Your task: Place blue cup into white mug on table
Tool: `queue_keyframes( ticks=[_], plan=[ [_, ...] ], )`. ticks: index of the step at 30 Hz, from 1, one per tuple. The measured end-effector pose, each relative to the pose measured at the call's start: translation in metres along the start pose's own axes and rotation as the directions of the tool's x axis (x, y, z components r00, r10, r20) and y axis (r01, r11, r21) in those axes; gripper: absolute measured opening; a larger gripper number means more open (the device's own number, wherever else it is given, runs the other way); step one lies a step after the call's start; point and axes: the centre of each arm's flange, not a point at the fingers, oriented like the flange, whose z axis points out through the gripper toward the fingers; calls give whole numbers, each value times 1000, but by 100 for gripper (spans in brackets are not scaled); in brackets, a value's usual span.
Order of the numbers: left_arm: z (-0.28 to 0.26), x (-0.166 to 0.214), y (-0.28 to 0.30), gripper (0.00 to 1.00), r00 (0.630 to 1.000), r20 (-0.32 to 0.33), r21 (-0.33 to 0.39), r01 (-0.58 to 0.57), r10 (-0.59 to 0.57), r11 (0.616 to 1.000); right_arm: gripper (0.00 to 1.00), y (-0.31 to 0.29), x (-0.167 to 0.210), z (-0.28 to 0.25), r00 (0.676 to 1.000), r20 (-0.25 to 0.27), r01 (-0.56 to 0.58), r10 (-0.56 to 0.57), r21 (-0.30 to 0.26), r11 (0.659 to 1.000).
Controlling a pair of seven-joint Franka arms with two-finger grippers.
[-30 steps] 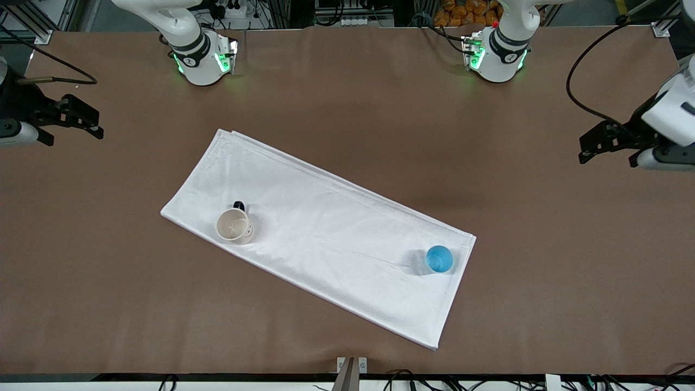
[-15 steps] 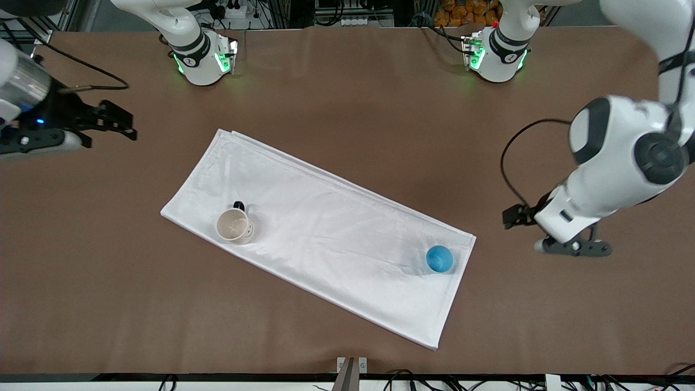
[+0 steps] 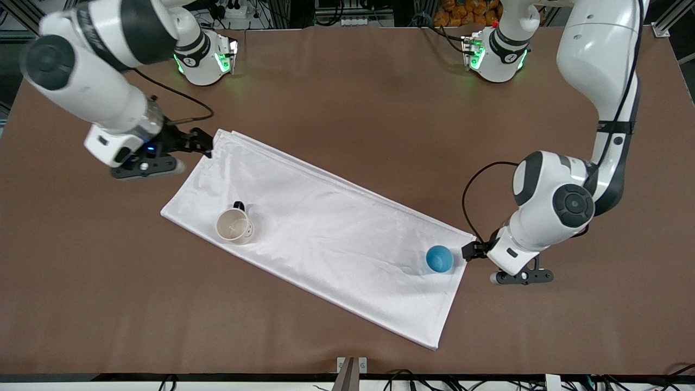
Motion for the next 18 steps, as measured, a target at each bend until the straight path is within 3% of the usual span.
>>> queue_keyframes(
  ticks=[10,18],
  plan=[
    [34,-8,21,100,1000,8,-7,16,-16,1000,100,-39,-10,66,997,71,-32,34,-30,999],
    [57,-12,31,100,1000,0,-15,4,-4,1000,100,-36,-1,115,997,45,-56,58,-30,998]
  ],
)
